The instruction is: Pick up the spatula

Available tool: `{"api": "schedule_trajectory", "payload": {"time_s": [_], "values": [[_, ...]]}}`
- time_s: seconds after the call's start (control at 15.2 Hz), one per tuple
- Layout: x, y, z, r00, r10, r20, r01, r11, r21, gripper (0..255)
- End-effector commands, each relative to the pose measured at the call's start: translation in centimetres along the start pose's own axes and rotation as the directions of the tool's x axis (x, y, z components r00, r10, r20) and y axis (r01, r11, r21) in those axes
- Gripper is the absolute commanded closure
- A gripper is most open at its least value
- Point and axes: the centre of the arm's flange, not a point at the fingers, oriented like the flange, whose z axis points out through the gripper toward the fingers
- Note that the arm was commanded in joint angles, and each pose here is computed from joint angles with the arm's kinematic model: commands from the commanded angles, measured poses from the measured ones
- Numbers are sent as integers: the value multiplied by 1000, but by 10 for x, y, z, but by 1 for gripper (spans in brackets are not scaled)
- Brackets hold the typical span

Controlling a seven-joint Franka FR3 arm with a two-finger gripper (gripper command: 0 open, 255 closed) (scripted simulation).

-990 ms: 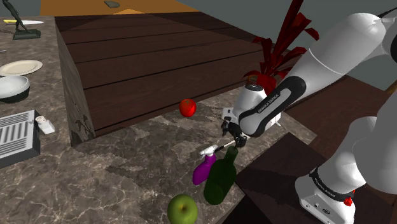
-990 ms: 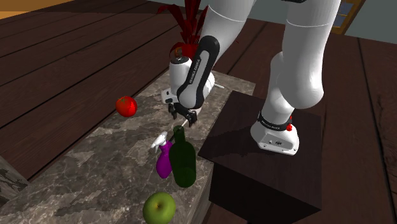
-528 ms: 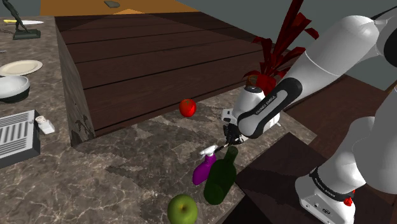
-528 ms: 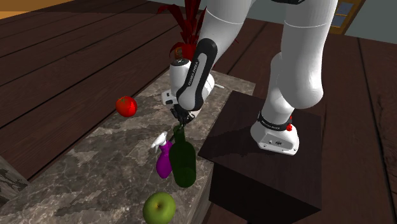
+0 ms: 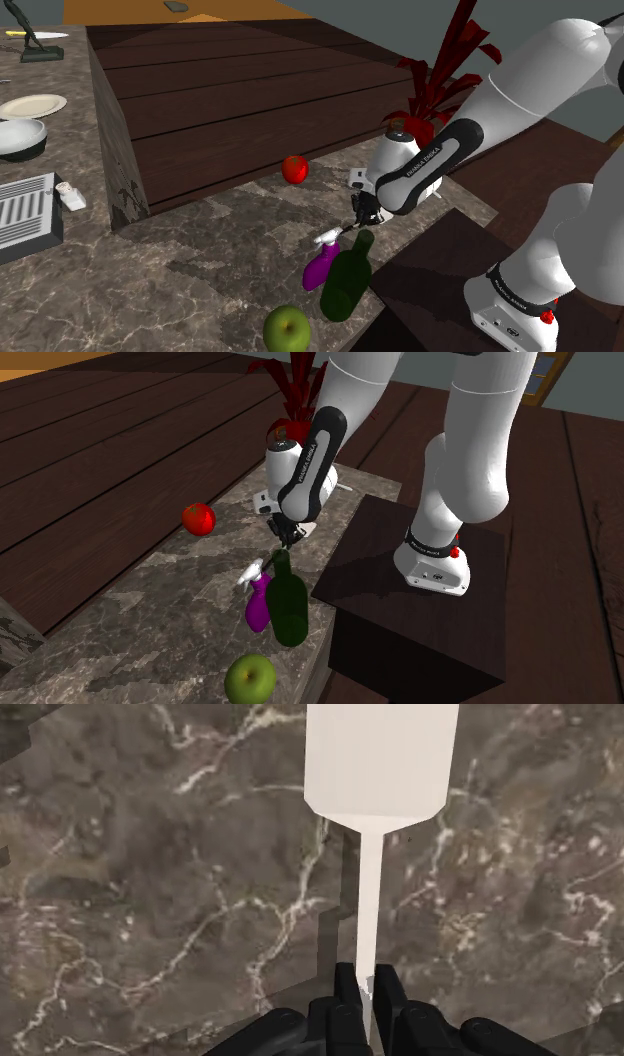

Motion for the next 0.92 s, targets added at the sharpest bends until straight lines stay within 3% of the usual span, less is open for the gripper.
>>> {"api": "schedule_trajectory", "payload": {"time_s": [0.0, 0.86], "values": [[0, 0, -9, 1000, 0, 0, 0, 1000, 0, 255], [4, 0, -67, 1000, 0, 0, 0, 1000, 0, 255]]}}
